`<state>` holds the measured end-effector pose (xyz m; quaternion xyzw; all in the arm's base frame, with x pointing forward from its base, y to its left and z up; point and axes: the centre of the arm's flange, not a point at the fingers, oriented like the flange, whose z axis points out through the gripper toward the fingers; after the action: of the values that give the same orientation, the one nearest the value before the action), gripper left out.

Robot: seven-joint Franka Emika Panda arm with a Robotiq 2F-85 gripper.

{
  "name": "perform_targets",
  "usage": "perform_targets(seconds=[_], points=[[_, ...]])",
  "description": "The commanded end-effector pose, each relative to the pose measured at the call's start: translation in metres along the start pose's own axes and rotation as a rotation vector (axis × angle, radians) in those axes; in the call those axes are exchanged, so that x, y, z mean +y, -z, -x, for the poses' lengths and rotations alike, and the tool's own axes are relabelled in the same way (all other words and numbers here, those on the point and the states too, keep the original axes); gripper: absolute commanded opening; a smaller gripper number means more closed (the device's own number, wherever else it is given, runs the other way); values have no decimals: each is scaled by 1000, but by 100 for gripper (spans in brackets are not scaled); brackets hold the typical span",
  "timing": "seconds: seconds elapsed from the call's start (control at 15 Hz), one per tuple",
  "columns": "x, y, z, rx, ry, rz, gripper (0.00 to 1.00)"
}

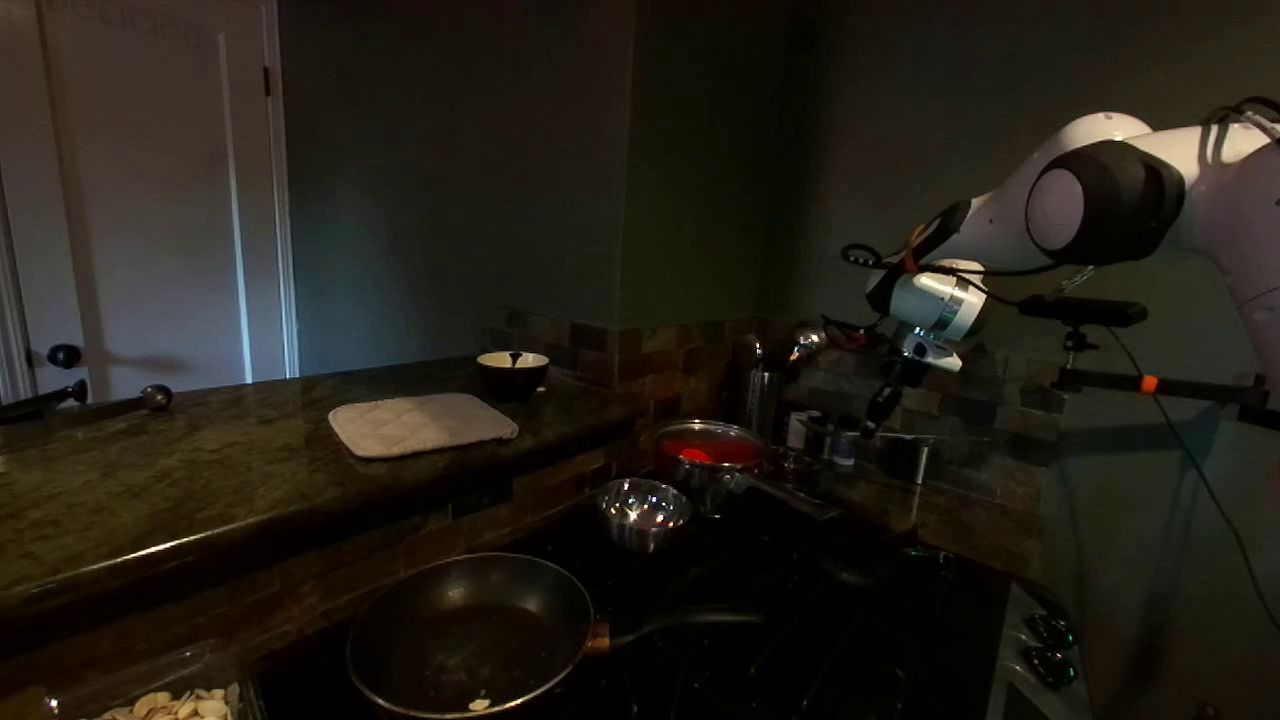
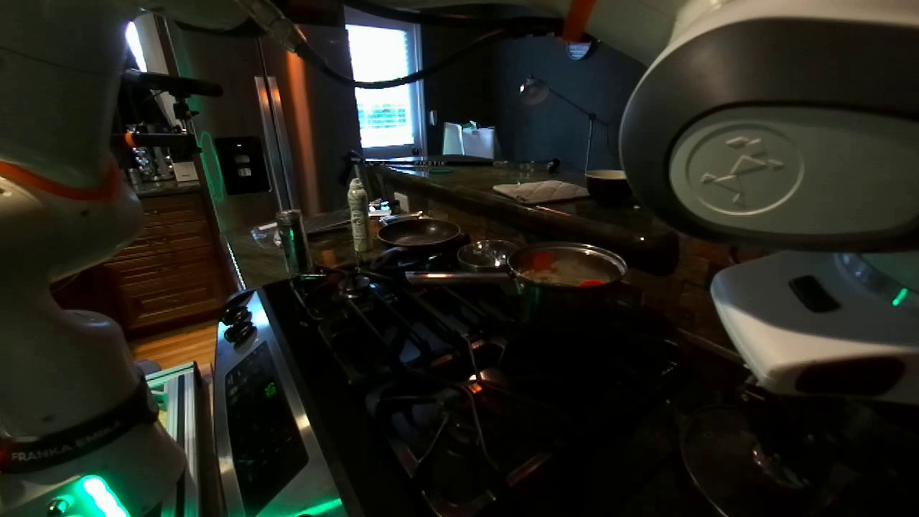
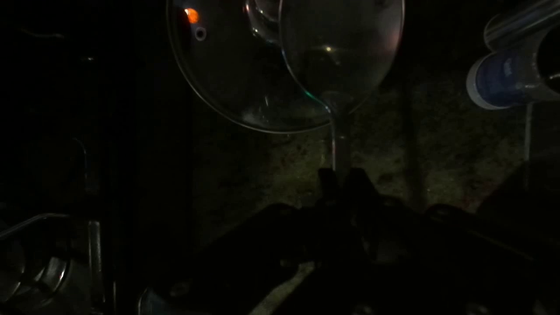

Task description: Remove the silver ladle from the pot and put it on the right side of the counter.

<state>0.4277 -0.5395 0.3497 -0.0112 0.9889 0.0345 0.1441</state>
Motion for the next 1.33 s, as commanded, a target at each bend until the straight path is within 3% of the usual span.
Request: perform_targets(seconds=[0.0,0.53,1.27], points=[[0,0,0,0,0,0,11],[-15,-21,-13,25,-48,5,11],[-16,-19,-11,22,-49,0,11]])
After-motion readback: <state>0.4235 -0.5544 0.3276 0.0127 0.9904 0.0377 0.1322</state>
